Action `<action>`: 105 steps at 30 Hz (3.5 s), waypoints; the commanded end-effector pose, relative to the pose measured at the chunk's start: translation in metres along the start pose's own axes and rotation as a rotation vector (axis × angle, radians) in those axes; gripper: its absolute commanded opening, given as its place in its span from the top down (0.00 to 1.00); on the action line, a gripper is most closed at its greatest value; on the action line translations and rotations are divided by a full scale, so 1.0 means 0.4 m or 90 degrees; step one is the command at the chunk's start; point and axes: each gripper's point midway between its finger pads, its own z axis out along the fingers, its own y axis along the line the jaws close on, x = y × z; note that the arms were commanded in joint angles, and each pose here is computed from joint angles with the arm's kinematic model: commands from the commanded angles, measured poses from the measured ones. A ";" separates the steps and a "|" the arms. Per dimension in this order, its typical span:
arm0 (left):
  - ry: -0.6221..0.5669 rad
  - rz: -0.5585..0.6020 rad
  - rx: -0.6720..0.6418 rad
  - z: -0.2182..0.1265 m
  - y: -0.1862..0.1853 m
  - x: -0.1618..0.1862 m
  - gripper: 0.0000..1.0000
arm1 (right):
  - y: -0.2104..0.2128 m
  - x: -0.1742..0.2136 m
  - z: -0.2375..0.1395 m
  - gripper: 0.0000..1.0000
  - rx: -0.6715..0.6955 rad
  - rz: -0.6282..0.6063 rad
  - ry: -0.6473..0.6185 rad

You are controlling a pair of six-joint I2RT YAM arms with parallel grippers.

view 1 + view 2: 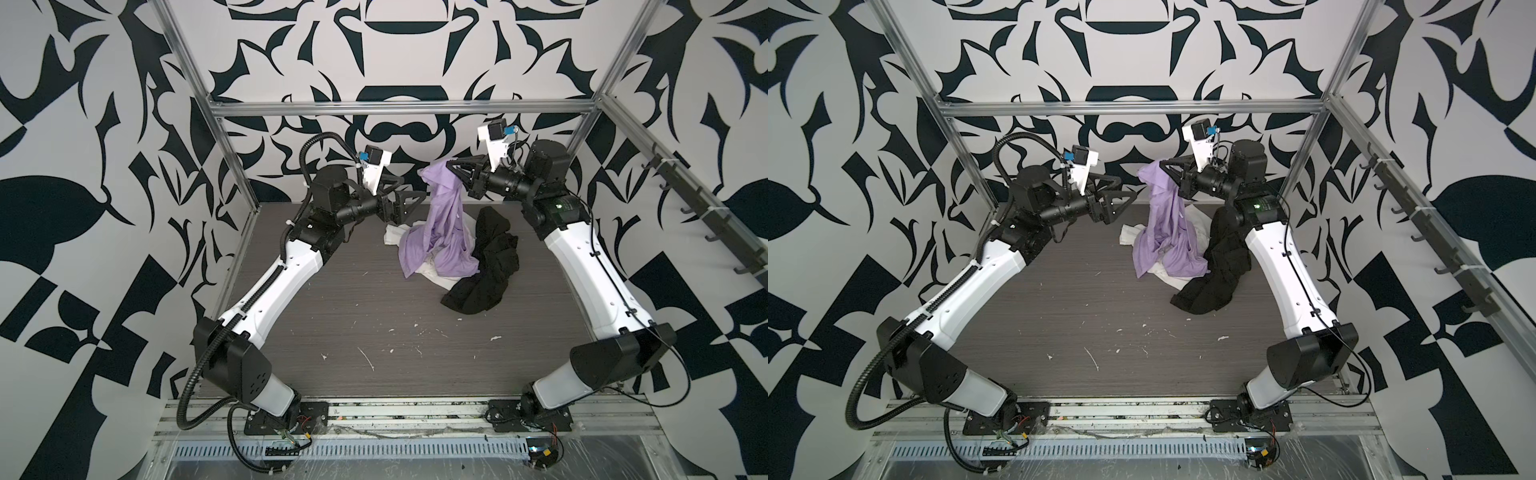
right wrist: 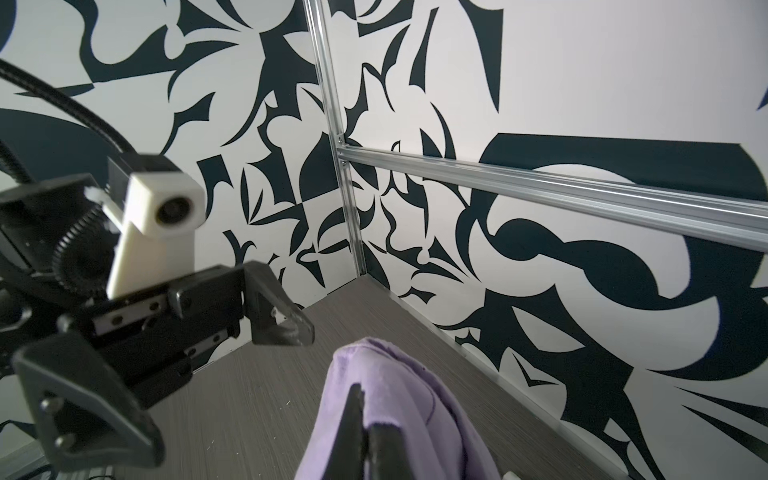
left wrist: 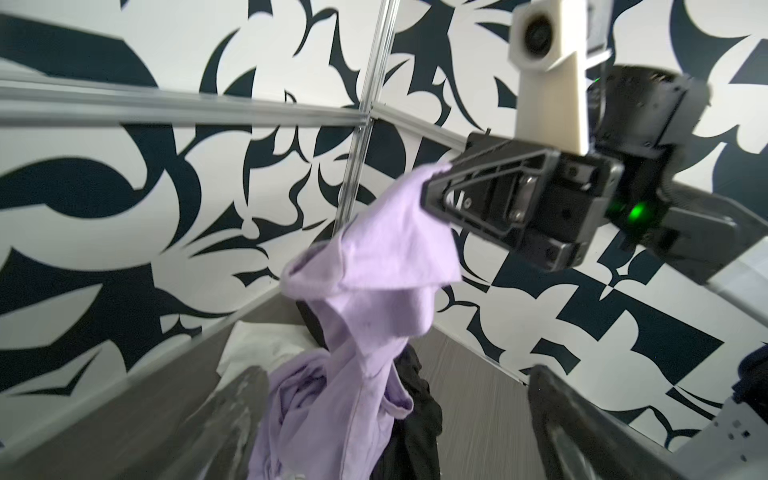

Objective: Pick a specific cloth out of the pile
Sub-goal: 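Raise the lavender shirt higher with the right gripper while the left gripper approaches it, then grasp the hanging lavender shirt with the left gripper beside the right gripper, then open the right gripper and draw it back while the left gripper holds the shirt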

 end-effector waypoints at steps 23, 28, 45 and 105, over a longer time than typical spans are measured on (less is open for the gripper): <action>0.009 0.137 0.086 0.058 -0.149 -0.080 0.00 | 0.264 -0.201 -0.118 1.00 -0.206 -0.112 -0.101; 0.016 0.135 0.096 0.083 -0.155 -0.059 0.00 | 0.282 -0.207 -0.123 1.00 -0.216 -0.115 -0.108; 0.011 0.135 0.117 0.087 -0.201 -0.057 0.60 | 0.310 -0.199 -0.121 1.00 -0.227 -0.116 -0.111; 0.014 0.097 -0.003 -0.190 -0.275 -0.053 0.98 | 0.274 0.165 -0.197 0.47 -0.077 0.078 0.022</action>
